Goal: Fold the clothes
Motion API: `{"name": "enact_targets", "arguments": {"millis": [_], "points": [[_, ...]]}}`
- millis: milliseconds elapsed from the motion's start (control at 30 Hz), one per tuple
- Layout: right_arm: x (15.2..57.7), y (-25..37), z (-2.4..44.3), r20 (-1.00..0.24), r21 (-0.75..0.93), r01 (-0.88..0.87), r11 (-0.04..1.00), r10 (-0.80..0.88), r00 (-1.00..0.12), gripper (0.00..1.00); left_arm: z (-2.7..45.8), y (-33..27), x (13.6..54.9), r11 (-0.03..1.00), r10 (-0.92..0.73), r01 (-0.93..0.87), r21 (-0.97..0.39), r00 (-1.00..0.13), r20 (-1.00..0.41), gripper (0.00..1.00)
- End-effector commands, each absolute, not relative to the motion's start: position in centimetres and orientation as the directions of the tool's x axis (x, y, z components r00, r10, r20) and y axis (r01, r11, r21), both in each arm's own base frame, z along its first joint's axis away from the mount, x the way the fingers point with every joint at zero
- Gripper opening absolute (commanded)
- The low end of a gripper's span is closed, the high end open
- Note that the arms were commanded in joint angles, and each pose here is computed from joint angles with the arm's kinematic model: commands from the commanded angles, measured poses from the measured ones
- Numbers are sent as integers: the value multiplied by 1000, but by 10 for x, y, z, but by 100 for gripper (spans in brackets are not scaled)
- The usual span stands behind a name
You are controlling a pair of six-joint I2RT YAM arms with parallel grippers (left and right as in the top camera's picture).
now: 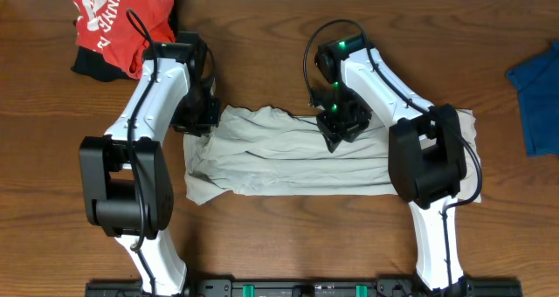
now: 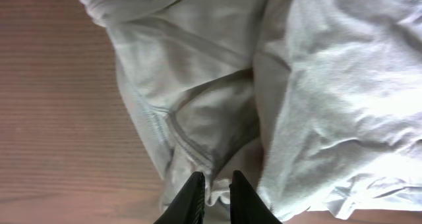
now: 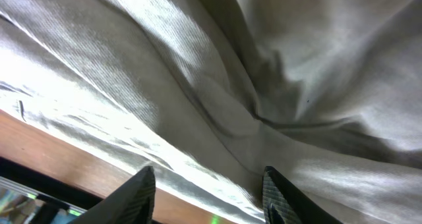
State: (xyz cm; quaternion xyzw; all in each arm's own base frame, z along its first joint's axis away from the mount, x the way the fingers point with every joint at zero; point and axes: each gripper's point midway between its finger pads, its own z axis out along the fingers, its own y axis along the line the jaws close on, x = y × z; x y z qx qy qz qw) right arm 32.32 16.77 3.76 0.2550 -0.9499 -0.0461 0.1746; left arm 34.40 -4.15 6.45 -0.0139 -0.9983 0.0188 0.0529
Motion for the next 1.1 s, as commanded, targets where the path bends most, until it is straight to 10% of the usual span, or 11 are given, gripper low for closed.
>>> {"name": "enact_targets", "arguments": {"millis": [0,133,300,667,1067], "points": [[324,176,42,296,169,-455,874,-485,-823,51,69,-49,342,995,32,22,-95,-994,106,15],[322,175,43,313,158,-422,893,-450,-836,43,72,-62,341,986,42,24,-166,-994,106,14],[333,184,39,258,171,-401,900,-434,-863,1,78,-92,338,944,150,118,-310,-985,81,13],[348,234,44,105,400,-395,827,-469,-877,1,83,-141,334,895,291,267,-358,-957,15,6],[339,196,39,214,239,-389,890,-439,-873,5,84,-164,346,881,313,316,-352,-947,-66,10]]}}
